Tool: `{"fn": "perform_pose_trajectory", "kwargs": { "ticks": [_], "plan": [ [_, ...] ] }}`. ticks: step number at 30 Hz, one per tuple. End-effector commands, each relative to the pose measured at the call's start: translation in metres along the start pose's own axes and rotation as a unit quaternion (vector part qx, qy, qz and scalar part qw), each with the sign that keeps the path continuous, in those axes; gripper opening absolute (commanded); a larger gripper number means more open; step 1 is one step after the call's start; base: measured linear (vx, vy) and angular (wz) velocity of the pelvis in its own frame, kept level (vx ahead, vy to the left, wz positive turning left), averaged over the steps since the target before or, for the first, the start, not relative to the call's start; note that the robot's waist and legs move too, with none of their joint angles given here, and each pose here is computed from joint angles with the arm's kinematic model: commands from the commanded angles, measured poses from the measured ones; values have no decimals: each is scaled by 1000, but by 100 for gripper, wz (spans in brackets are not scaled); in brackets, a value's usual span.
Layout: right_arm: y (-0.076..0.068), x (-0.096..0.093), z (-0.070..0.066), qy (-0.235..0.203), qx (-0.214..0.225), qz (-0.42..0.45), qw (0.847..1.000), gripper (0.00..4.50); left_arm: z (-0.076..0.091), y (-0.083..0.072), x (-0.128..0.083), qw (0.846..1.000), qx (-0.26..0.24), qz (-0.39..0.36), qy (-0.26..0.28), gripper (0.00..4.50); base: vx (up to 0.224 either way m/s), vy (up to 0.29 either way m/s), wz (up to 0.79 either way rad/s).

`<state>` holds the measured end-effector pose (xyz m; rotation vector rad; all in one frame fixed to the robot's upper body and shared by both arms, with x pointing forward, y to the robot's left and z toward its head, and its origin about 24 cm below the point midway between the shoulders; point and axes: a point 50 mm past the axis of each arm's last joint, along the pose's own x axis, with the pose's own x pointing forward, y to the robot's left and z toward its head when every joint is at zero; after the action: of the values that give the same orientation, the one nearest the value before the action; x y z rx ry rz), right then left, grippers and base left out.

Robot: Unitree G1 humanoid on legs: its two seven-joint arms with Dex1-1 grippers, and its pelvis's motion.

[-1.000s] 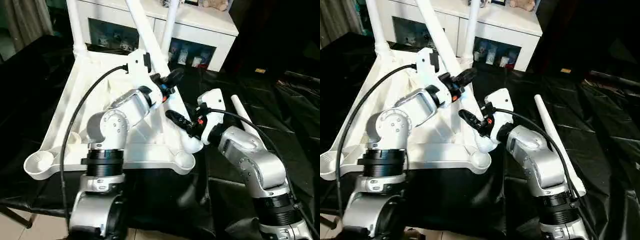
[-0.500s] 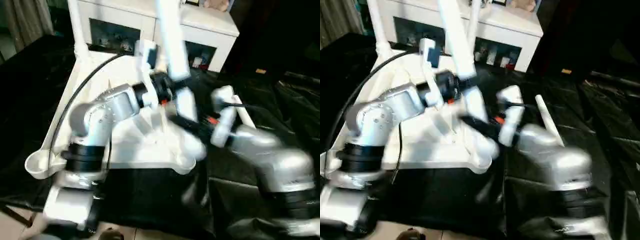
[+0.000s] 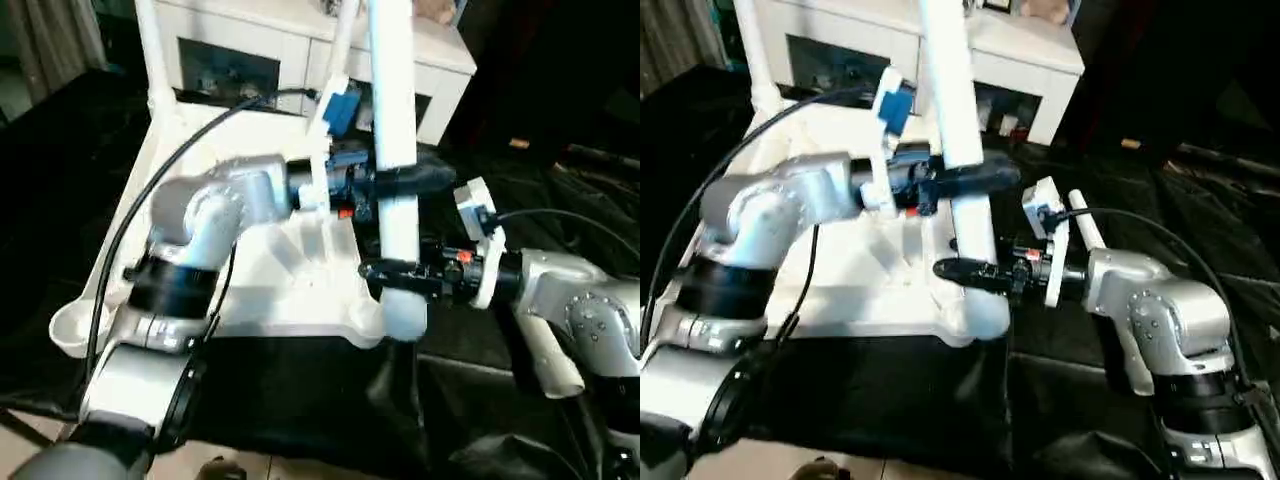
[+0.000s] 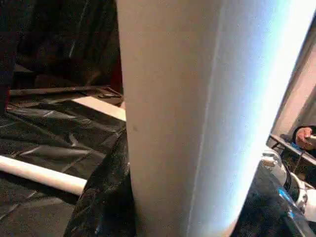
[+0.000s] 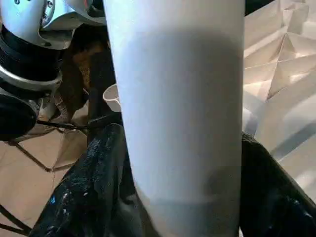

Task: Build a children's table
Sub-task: Pick table leg

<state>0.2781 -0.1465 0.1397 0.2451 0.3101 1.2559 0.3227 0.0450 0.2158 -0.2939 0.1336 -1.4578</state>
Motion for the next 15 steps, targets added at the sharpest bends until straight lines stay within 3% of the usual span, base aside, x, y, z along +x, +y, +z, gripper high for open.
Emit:
{"fn": "perform_pose_trajectory", "kwargs": {
  "ticks": [1, 5, 7, 15],
  "plan": [
    [2, -2, 4, -3, -7, 6, 1000, 323, 5, -1, 4, 1000, 14, -5, 1, 180, 0, 0, 0],
    [2, -4, 9, -16, -7, 6, 1000, 336, 7, 8, 1, 999, 25, 22, 2, 180, 0, 0, 0],
    [1, -4, 9, -14, -14, 0, 1000, 365, 8, 8, 1, 1000, 24, 17, 1, 180, 0, 0, 0],
    [5, -17, 13, -4, -13, 33, 999, 373, 10, -3, -10, 996, 16, -92, 9, 180, 0, 0, 0]
  ]
}}
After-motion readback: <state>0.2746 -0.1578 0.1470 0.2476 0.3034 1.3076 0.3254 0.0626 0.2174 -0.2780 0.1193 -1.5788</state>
